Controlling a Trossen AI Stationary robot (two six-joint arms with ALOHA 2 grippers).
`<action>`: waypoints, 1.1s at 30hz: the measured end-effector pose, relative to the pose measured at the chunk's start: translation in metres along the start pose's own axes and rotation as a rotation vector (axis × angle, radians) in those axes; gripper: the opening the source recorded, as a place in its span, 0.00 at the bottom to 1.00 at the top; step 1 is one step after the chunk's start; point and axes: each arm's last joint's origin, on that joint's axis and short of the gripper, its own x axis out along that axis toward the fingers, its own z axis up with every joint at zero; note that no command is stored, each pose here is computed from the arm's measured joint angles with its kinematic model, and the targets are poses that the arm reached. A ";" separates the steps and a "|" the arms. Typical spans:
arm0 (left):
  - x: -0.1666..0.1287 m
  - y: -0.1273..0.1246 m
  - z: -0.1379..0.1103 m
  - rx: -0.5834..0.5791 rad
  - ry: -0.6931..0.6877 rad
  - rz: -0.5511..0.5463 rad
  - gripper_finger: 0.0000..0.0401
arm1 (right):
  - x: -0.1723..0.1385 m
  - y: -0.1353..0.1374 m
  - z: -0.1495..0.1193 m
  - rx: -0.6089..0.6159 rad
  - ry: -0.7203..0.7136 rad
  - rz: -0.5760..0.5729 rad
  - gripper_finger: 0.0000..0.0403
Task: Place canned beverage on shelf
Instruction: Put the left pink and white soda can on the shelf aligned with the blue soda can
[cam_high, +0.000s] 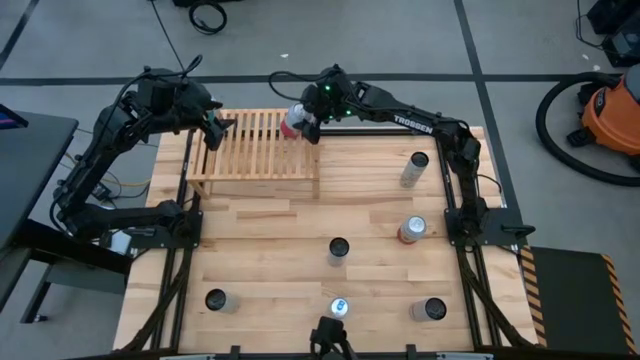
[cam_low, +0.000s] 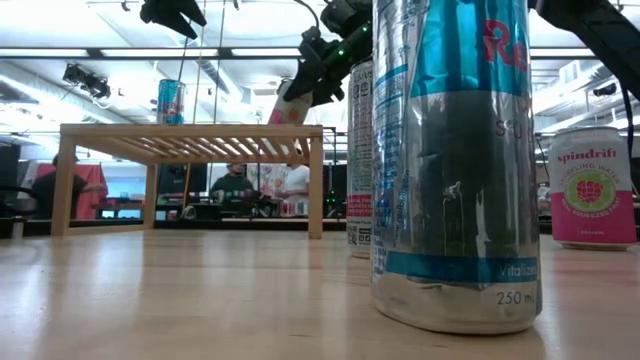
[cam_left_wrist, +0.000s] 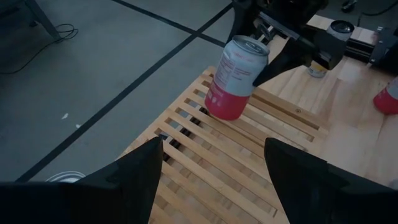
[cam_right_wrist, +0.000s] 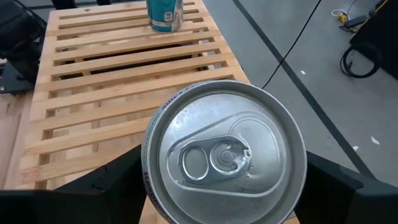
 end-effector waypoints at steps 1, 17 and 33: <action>0.000 0.000 0.000 0.000 0.000 0.000 0.70 | 0.000 0.000 0.000 -0.001 -0.001 0.001 0.81; 0.000 0.000 0.000 0.000 0.000 0.000 0.70 | 0.000 -0.001 0.001 -0.025 -0.008 -0.037 0.86; 0.000 0.000 -0.001 -0.001 0.007 -0.001 0.70 | -0.001 -0.001 0.005 -0.026 -0.040 -0.039 0.91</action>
